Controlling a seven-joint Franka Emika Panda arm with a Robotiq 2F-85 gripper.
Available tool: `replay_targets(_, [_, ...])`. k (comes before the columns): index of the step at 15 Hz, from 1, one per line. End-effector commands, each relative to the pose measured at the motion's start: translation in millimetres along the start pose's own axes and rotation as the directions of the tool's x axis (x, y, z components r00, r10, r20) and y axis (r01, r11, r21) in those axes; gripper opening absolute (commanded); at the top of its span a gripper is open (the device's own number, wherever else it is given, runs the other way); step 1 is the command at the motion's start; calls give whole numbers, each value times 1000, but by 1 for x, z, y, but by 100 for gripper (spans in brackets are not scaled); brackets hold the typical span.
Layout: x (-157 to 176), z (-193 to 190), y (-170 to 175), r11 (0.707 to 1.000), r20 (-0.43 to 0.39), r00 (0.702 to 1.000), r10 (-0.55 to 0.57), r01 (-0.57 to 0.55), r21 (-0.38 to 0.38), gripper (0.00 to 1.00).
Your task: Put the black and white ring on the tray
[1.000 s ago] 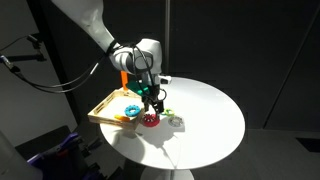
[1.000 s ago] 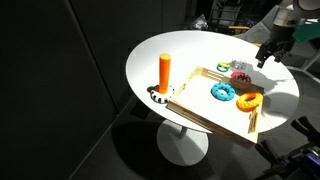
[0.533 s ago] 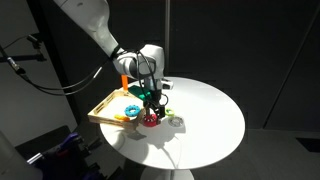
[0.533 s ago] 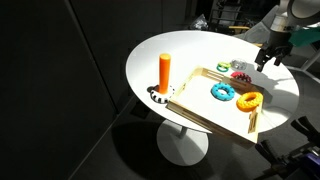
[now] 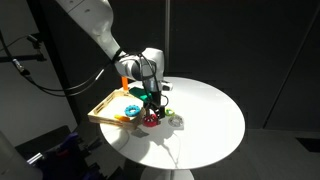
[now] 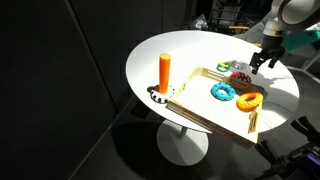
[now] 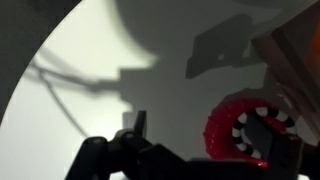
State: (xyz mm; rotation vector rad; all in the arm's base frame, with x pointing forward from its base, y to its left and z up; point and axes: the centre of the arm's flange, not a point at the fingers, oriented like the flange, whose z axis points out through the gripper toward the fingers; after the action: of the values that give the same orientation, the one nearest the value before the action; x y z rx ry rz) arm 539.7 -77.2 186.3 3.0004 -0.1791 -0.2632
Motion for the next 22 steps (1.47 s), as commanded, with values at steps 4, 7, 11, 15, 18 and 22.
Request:
replay_targets(4, [19,8,-13,1000,-6,1000,-8,8,-23,100])
replay_targets(7, [23,13,-17,1000,-2,1000,-17,17,-25,100])
replay_targets(11, [26,19,-24,999,3,1000,-28,29,-27,100])
replay_targets(15, [32,22,-28,999,0,999,-37,37,-30,100])
replay_targets(18, [35,23,-30,999,-2,999,-40,40,-31,100])
replay_targets(22, [36,25,-31,999,5,999,-40,40,-34,58])
